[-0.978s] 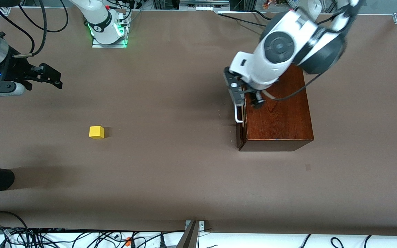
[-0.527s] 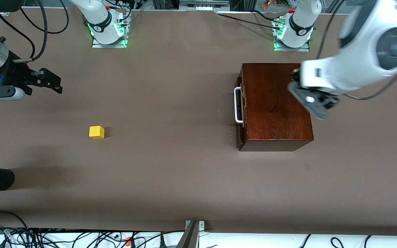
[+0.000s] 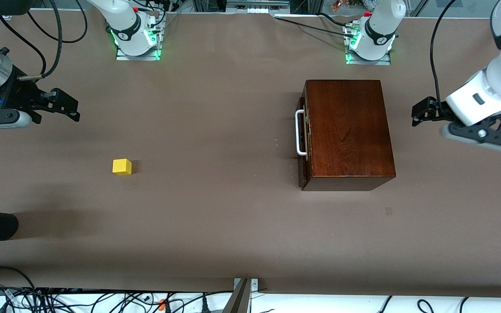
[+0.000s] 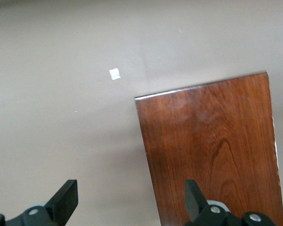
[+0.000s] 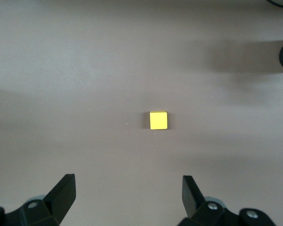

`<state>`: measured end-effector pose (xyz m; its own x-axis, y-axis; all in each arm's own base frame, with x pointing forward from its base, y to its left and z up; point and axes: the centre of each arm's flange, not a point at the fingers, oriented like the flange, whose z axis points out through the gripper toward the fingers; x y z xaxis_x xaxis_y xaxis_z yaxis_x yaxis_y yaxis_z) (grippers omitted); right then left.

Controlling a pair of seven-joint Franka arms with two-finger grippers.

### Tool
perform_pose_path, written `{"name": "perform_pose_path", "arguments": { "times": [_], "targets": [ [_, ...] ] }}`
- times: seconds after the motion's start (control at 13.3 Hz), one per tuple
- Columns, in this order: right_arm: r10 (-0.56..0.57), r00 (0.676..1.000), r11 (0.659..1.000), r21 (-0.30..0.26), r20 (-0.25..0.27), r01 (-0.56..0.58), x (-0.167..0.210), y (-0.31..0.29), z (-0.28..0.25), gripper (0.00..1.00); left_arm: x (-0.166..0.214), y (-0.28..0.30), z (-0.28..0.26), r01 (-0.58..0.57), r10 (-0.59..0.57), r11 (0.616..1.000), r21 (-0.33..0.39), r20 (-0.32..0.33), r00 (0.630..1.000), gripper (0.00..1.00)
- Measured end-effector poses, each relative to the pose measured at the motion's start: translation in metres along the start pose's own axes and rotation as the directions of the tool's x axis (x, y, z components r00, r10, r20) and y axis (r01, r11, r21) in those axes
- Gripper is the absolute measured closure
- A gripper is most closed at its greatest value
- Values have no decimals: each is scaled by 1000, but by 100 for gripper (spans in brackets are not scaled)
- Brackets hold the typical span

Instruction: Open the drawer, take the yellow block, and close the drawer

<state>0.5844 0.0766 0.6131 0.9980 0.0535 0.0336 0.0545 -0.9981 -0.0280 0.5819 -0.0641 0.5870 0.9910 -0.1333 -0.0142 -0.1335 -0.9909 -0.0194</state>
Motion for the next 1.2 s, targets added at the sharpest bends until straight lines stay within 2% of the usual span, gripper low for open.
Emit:
{"name": "perform_pose_path", "arguments": {
  "times": [0.3,1.2],
  "targets": [
    [0,1000,1000,0,0,0,0,0,0,0,-23,-25,14,79,-79,997,11,-8,997,0],
    [0,1000,1000,0,0,0,0,0,0,0,-18,-21,30,82,-82,997,10,2,997,0]
  ]
}}
